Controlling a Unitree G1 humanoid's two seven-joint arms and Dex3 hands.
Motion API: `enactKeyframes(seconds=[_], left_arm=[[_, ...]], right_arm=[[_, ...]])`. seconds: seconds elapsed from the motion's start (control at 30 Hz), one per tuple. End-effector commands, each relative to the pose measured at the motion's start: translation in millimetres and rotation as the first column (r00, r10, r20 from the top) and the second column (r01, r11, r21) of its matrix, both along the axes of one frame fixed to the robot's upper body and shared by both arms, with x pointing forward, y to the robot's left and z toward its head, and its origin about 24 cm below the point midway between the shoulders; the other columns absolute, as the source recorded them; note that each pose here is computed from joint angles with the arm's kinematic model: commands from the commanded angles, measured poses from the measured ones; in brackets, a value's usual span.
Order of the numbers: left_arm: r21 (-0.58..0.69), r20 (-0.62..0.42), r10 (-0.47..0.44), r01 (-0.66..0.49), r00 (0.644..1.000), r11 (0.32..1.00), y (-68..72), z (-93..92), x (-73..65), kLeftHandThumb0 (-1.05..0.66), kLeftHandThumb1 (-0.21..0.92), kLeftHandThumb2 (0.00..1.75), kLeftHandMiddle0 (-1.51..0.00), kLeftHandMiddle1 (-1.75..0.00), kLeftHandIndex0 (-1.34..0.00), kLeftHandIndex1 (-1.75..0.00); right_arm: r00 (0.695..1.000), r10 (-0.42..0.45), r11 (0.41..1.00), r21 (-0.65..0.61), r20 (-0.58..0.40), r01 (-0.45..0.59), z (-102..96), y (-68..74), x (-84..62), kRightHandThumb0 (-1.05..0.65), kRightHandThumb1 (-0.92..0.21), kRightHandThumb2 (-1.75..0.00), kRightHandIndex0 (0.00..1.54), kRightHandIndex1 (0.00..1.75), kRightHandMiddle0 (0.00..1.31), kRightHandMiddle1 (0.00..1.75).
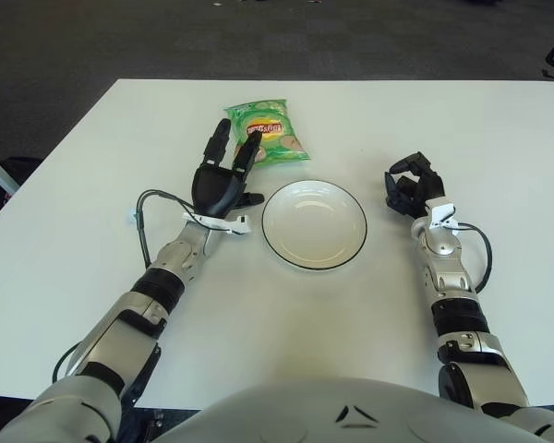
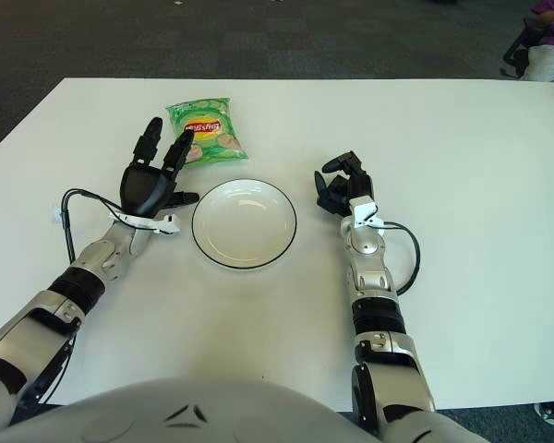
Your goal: Put the snack into the plate.
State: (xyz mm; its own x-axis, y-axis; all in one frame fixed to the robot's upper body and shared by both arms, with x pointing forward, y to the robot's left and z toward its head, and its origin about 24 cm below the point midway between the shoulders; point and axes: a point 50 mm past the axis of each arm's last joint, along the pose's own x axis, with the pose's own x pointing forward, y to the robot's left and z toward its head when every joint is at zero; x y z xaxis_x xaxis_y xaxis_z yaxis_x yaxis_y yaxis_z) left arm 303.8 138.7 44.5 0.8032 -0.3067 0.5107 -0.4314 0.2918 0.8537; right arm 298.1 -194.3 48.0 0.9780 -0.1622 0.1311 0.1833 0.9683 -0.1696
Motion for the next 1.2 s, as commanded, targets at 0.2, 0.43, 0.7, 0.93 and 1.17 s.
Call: enactKeyframes(seconds=[0.2,0.43,0.7,0.93,1.17], left_arm=[[0.022,0.029,-0.015,0.014,0.999,1.0,-1.3,5.0,1.6,-0.59,0.75,0.0,0.0,0.0,-0.2,-0.03],[0.027,0.032,-0.013,0.012,0.999,1.0,-4.6,10.4,5.9,-0.58,0.74,0.0,0.0,0.0,-0.21,-0.03],[0.037,0.024,-0.01,0.009,1.0,0.999,-11.4,16.9,15.0,-0.58,0.74,0.0,0.0,0.0,-0.22,-0.03],[0.072,-0.052,-0.007,0.011,0.999,0.997,-13.8,18.9,28.4,-0.58,0.73,0.0,0.0,0.0,-0.23,-0.02],[0.091,-0.115,0.004,0.007,0.993,0.996,-12.8,19.9,35.3,-0.57,0.73,0.0,0.0,0.0,-0.22,-0.01]], right_arm=[[1.0,0.004,1.0,0.011,0.001,-0.004,2.2,0.3,2.9,-0.38,-0.72,-0.79,0.82,1.75,0.33,1.75],[1.0,0.003,1.0,0.013,-0.001,-0.003,2.0,1.0,4.1,-0.38,-0.71,-0.79,0.82,1.75,0.33,1.75],[1.0,0.004,1.0,0.015,-0.002,-0.004,1.8,1.7,4.7,-0.38,-0.71,-0.79,0.82,1.75,0.33,1.75],[1.0,0.005,1.0,0.017,-0.002,-0.005,1.9,2.1,4.6,-0.38,-0.71,-0.79,0.82,1.75,0.33,1.75],[1.0,0.006,1.0,0.019,-0.002,-0.006,1.9,2.4,4.1,-0.38,-0.71,-0.79,0.82,1.75,0.33,1.75]])
